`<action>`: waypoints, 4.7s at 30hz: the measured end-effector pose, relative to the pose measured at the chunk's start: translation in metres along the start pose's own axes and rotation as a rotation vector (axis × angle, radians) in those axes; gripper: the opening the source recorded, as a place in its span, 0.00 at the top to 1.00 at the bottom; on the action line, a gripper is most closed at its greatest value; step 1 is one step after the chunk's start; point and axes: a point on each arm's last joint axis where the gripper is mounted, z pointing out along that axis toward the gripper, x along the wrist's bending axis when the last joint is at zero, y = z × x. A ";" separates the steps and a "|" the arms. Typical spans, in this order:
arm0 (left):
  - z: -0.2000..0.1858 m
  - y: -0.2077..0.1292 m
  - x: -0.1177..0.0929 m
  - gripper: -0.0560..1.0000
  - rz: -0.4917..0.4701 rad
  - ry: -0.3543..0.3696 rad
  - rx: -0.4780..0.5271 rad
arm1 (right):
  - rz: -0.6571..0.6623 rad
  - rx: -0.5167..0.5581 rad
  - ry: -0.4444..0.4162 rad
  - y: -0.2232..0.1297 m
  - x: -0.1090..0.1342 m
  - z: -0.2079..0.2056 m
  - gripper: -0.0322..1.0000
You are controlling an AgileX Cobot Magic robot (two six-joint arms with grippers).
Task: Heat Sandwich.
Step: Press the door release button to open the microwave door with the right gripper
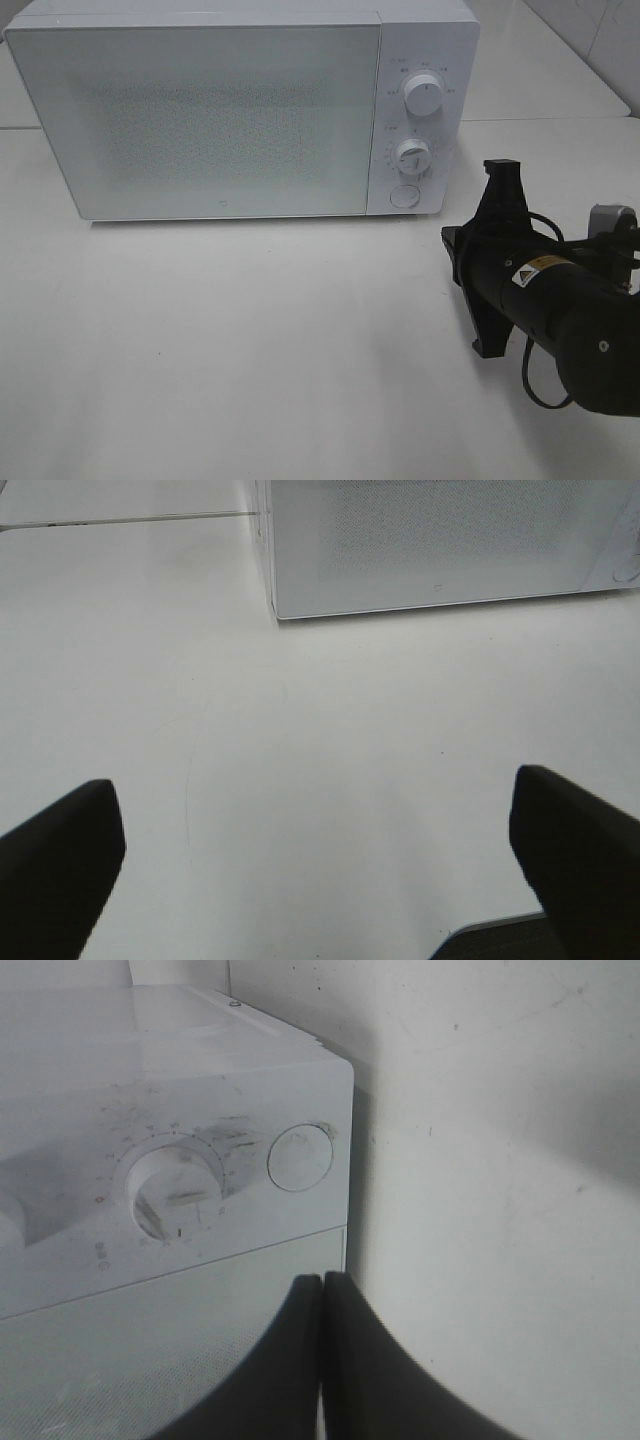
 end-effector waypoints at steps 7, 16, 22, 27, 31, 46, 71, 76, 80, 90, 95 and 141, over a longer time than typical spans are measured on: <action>0.000 0.000 0.000 0.01 0.000 0.000 0.000 | -0.006 0.007 -0.021 -0.001 -0.001 0.021 0.96; 0.000 0.000 0.000 0.01 0.000 0.000 0.000 | 0.005 0.011 -0.022 -0.008 0.001 0.049 0.96; 0.000 0.000 0.000 0.01 0.000 0.000 0.000 | 0.023 -0.004 -0.022 -0.004 0.005 0.068 0.96; 0.000 0.000 0.000 0.01 0.000 0.000 0.000 | 0.037 -0.007 -0.031 -0.006 0.008 0.082 0.96; 0.000 0.000 0.000 0.01 0.000 0.000 0.000 | 0.039 -0.002 -0.029 -0.009 0.010 0.093 0.96; 0.000 0.000 0.000 0.01 0.000 0.000 0.000 | 0.067 -0.015 -0.025 -0.006 0.019 0.121 0.96; 0.000 0.000 0.000 0.01 0.000 0.000 0.000 | 0.063 -0.038 -0.006 -0.009 0.023 0.129 0.96; 0.000 0.000 0.000 0.01 0.000 0.000 0.000 | 0.066 -0.059 0.018 -0.012 0.020 0.138 0.96; 0.000 0.000 0.000 0.01 0.000 0.000 0.000 | 0.079 -0.069 0.016 -0.014 0.017 0.144 0.96; 0.000 0.000 0.000 0.01 0.000 0.000 0.000 | 0.072 -0.077 0.012 -0.017 0.015 0.146 0.96; 0.000 0.000 0.000 0.01 0.000 0.000 0.000 | 0.067 -0.080 0.013 -0.018 0.016 0.146 0.96; 0.000 0.000 0.000 0.01 0.000 0.000 0.000 | 0.012 0.005 0.010 -0.013 0.019 0.102 0.96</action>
